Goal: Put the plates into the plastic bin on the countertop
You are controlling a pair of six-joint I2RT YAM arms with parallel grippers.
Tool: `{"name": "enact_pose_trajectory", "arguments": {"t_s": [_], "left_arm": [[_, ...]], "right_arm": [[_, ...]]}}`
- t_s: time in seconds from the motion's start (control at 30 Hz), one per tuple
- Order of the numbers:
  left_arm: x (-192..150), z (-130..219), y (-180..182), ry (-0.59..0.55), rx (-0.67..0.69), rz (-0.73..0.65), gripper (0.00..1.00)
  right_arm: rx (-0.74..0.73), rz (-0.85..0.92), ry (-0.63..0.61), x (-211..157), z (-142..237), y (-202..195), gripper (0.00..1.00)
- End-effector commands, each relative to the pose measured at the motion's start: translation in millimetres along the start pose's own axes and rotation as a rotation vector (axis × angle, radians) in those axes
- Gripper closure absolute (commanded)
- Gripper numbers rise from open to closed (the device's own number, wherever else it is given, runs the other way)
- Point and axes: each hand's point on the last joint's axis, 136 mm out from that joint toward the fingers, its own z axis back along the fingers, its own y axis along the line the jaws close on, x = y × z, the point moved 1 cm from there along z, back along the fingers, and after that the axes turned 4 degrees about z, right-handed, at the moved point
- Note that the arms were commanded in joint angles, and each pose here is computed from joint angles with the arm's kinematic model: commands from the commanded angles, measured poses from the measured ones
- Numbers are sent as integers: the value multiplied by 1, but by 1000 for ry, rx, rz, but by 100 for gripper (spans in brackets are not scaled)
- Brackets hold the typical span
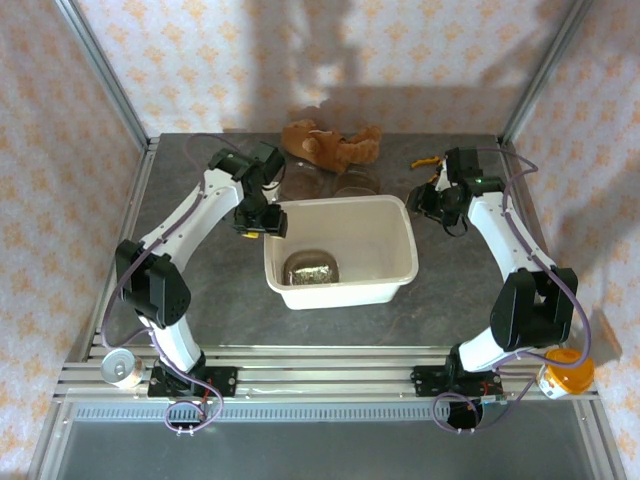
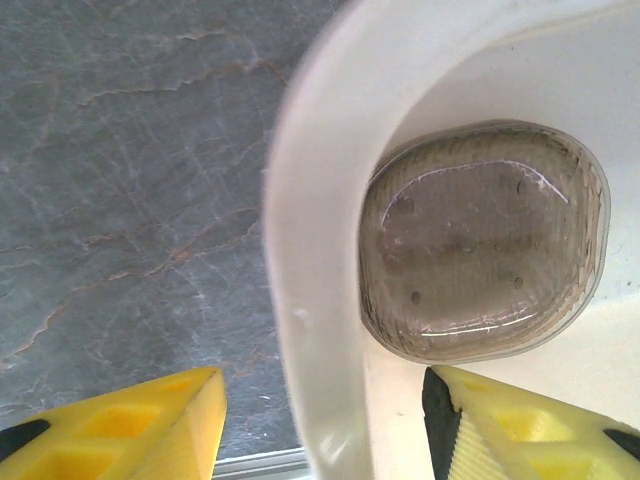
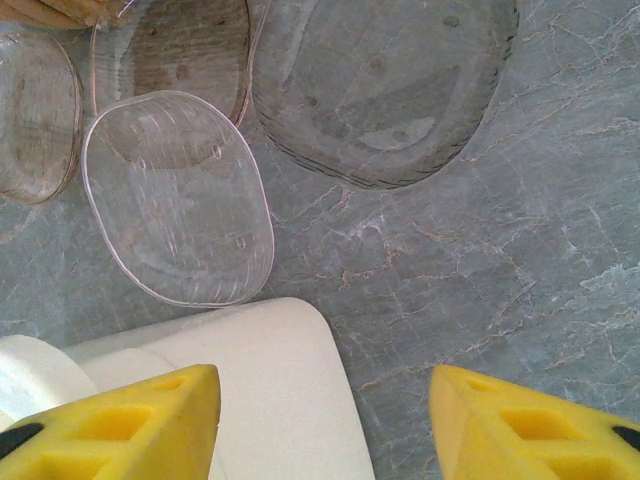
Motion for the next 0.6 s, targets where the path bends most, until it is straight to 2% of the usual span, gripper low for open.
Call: {"name": "enact_pose_trajectory", "arguments": {"t_s": [0.0, 0.13, 0.33, 0.57], "left_arm": [[2, -12, 1, 20, 16, 17, 44], [5, -22, 9, 36, 75, 19, 57], [10, -15, 24, 10, 124, 31, 71], [6, -9, 53, 45, 175, 31, 79]], "right_arm": [[15, -12, 70, -17, -9, 4, 43], [25, -6, 81, -22, -9, 9, 43], [23, 11, 60, -19, 5, 14, 43], [-44, 10, -47, 11, 34, -3, 41]]}}
